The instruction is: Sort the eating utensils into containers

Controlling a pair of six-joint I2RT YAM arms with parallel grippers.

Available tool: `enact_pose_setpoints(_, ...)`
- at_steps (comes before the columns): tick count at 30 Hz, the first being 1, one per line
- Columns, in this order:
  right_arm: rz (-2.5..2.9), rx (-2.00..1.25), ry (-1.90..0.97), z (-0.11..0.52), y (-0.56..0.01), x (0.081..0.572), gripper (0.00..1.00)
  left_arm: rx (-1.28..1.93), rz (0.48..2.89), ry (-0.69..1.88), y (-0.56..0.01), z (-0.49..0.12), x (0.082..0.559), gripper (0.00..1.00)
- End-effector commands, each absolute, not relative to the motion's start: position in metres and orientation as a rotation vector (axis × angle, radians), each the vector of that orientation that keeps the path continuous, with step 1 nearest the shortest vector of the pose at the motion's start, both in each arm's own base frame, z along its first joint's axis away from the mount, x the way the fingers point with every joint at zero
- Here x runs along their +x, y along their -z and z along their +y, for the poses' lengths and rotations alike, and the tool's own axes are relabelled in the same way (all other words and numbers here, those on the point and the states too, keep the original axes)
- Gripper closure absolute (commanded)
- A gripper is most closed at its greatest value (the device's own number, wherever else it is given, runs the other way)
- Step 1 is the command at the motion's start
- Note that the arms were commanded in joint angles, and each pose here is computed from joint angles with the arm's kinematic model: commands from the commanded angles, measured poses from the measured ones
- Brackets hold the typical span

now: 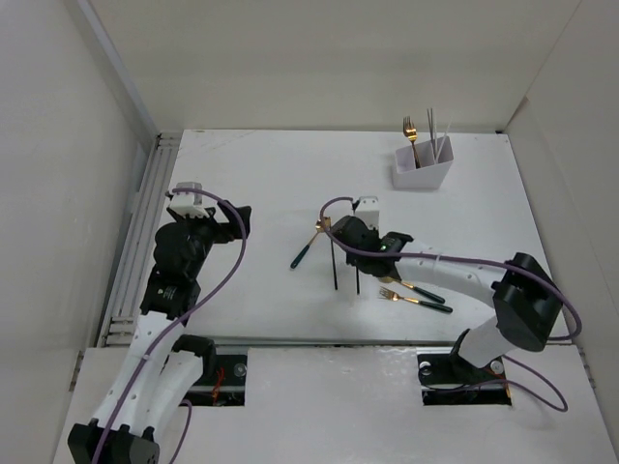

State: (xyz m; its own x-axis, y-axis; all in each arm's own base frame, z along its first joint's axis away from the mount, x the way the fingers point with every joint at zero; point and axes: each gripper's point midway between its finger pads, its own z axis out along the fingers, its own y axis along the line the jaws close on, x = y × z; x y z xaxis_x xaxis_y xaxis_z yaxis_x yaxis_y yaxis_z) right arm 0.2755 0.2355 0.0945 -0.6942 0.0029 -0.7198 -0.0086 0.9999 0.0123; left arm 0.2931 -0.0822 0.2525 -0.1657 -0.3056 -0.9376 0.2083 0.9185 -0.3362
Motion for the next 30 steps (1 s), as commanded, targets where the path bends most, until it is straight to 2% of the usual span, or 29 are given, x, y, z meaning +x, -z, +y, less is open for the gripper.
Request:
enact_pose_setpoints(1,2.089,-0.084,-0.087,0.248,-0.175,0.321,1.0,-0.053,1.636,0.468,-0.27,-0.084,0.296,0.0)
enact_pose_setpoints(6,1.879,-0.138,-0.085,0.22,-0.253,0.368,1.0,-0.052,1.649,0.486,-0.28,-0.086,0.31,0.0)
enact_pose_setpoints(11,1.653,-0.181,-0.053,0.167,-0.338,0.432,1.0,0.06,1.676,0.46,-0.288,-0.095,0.33,0.0)
enact_pose_setpoints(15,1.569,-0.214,-0.016,0.117,-0.369,0.482,1.0,0.14,1.708,0.431,-0.294,-0.101,0.35,0.0)
enact_pose_setpoints(22,1.417,-0.321,0.011,0.052,-0.368,0.554,1.0,0.249,1.741,0.452,-0.302,-0.117,0.386,0.01)
enact_pose_setpoints(30,1.285,-0.32,-0.007,0.024,-0.344,0.585,1.0,0.263,1.797,0.461,-0.289,-0.126,0.427,0.01)
